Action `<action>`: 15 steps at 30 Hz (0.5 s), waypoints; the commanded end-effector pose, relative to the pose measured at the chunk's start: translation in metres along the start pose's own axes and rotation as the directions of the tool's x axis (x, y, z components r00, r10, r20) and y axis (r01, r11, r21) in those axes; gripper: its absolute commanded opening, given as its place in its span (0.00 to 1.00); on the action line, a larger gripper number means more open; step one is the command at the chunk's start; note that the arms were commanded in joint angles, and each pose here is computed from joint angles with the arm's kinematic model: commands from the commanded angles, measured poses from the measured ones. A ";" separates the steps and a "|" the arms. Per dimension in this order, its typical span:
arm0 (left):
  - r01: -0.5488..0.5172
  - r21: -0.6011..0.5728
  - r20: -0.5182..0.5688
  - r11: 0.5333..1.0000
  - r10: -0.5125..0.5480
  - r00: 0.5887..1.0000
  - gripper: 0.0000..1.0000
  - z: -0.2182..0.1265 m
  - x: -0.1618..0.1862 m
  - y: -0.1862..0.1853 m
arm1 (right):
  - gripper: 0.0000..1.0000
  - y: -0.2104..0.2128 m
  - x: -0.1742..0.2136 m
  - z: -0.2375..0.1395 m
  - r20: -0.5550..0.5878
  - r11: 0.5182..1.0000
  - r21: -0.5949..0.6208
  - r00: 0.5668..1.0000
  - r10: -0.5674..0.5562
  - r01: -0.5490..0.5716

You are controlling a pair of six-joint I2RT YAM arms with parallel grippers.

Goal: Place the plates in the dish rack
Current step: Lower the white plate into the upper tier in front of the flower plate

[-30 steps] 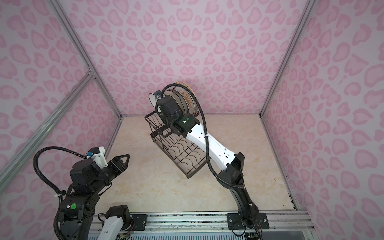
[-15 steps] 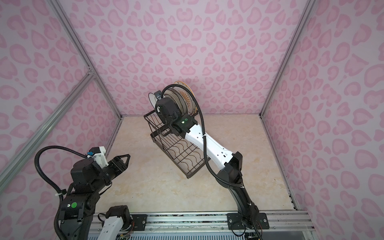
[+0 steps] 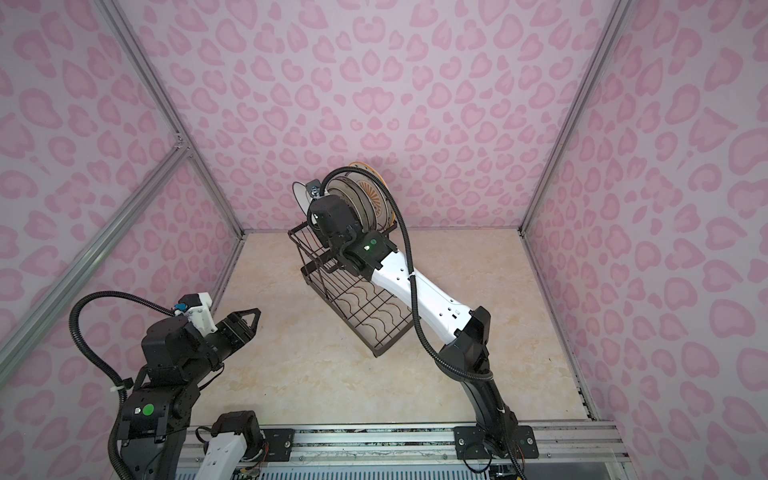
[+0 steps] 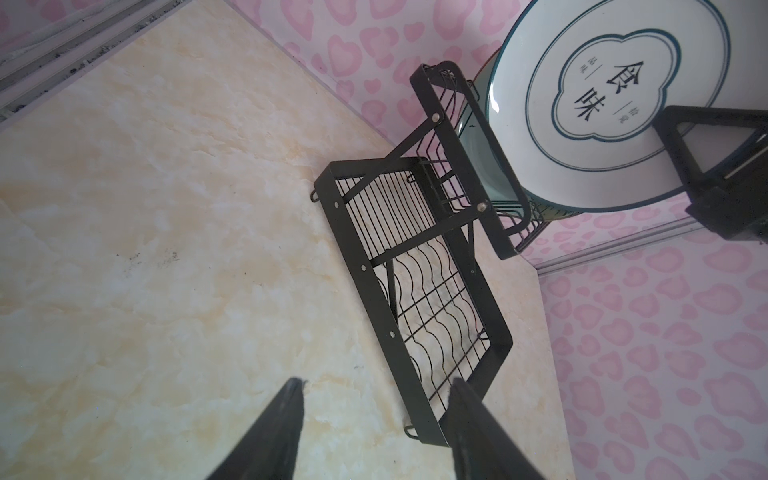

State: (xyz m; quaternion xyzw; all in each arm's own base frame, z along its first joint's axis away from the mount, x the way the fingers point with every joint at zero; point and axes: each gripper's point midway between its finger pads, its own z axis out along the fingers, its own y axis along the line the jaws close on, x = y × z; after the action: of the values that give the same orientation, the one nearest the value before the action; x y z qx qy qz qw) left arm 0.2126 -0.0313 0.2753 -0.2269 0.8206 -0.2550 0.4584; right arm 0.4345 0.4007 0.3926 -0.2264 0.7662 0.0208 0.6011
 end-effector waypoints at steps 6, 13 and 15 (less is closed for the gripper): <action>-0.024 0.006 0.020 1.000 0.024 1.000 0.58 -0.004 -0.005 -0.004 | 0.00 0.000 -0.006 0.007 0.039 0.999 0.026 0.999 0.022 -0.023; -0.027 0.000 0.016 1.000 0.027 1.000 0.58 -0.002 -0.005 -0.002 | 0.00 0.006 0.009 0.015 0.013 0.999 0.005 0.999 0.037 -0.037; -0.028 -0.002 0.017 1.000 0.028 0.999 0.58 -0.002 -0.005 -0.002 | 0.00 0.009 0.012 0.017 0.008 0.999 -0.003 0.999 0.041 -0.041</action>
State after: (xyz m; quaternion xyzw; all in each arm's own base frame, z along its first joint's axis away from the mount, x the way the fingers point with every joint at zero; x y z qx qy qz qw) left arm 0.2125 -0.0314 0.2761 -0.2236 0.8212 -0.2535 0.4597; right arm 0.4406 0.4036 0.3728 -0.2263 0.7739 0.0153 0.5912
